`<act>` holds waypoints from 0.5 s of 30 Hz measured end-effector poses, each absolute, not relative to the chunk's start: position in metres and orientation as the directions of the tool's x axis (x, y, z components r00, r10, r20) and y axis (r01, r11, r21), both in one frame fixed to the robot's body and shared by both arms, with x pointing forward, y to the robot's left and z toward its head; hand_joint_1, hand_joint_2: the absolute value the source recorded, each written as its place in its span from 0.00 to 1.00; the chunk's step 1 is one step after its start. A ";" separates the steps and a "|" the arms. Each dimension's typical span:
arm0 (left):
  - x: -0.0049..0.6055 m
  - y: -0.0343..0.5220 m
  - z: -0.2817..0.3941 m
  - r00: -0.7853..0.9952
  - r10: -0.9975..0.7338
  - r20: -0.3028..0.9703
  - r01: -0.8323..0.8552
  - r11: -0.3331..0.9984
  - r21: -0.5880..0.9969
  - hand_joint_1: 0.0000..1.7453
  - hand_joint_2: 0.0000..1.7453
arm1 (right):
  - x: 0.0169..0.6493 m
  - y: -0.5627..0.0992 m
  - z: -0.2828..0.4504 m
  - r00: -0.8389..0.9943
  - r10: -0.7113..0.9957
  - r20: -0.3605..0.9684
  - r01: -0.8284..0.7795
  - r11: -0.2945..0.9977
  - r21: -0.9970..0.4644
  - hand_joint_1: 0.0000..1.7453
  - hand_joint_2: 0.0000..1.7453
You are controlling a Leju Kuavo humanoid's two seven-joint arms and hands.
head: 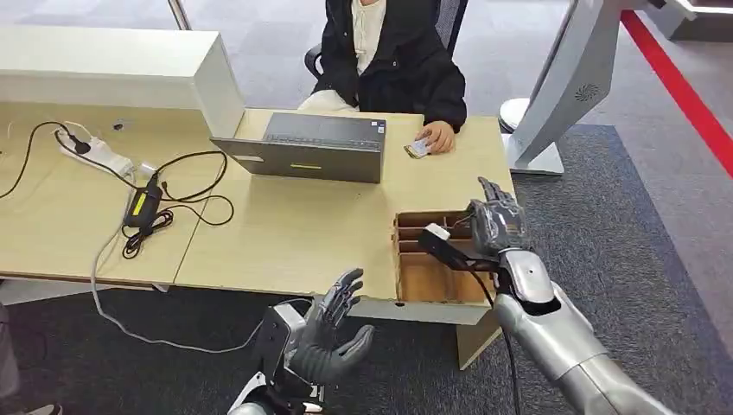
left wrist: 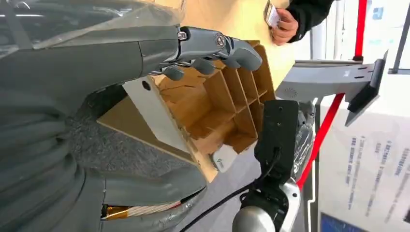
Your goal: Pass the card to the sensor for recognition and then transmit it.
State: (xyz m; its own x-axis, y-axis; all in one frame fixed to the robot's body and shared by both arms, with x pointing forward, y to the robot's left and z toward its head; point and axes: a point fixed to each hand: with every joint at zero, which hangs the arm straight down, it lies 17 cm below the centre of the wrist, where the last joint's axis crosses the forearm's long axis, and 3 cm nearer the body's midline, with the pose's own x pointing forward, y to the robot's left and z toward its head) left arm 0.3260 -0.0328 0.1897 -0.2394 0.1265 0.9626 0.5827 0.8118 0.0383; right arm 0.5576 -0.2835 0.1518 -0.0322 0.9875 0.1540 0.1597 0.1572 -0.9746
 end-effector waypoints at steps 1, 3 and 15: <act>0.326 -0.033 0.190 -0.240 0.127 0.962 0.583 0.812 0.038 0.00 1.00 | 0.558 -0.284 0.152 -0.032 0.988 0.153 0.158 0.156 -0.975 1.00 1.00; 0.325 -0.033 0.191 -0.242 0.130 0.961 0.584 0.811 0.037 0.00 1.00 | 0.558 -0.284 0.151 -0.032 0.988 0.151 0.154 0.154 -0.976 1.00 1.00; 0.320 -0.037 0.190 -0.239 0.141 0.961 0.605 0.795 0.033 0.00 1.00 | 0.555 -0.284 0.152 -0.020 0.990 0.140 0.160 0.142 -0.977 1.00 1.00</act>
